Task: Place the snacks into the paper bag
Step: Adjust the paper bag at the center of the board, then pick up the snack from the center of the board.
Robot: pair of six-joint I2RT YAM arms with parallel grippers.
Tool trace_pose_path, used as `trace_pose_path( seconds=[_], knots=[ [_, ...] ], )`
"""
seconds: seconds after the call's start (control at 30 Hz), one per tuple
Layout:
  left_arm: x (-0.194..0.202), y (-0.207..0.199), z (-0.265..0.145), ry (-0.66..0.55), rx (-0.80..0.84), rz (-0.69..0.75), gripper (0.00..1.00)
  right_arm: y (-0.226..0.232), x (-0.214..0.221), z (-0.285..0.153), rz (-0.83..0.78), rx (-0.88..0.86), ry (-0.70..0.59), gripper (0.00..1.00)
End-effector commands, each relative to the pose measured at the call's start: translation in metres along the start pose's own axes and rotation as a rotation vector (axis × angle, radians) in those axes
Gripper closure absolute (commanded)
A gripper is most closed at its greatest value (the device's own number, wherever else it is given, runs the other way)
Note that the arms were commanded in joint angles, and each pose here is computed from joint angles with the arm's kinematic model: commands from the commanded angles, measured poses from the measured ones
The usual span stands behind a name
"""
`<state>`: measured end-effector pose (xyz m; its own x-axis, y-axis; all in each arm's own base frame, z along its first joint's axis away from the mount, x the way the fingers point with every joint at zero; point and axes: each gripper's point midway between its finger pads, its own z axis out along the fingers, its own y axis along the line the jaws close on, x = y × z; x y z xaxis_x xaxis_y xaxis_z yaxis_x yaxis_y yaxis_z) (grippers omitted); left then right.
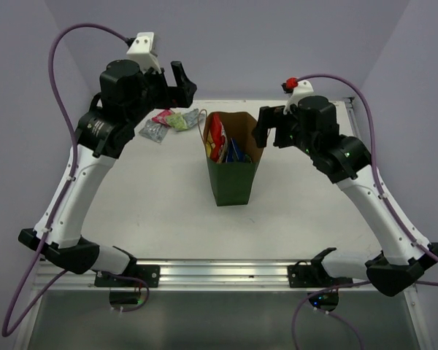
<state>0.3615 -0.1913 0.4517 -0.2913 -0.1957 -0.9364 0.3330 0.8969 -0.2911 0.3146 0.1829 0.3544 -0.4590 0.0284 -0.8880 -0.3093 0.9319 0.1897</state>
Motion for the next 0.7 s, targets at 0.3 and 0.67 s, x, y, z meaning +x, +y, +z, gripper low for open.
trace_pose_path(
  seconds=[0.3,0.67],
  knots=[
    [-0.02,0.089,0.008,-0.107,-0.327,0.09,0.0,0.013,-0.042,-0.049,-0.184,-0.126,-0.175,0.02],
    [0.038,0.176,0.096,0.012,-0.341,-0.05,0.0,0.033,-0.026,-0.042,-0.209,-0.248,-0.136,0.02]
  ],
)
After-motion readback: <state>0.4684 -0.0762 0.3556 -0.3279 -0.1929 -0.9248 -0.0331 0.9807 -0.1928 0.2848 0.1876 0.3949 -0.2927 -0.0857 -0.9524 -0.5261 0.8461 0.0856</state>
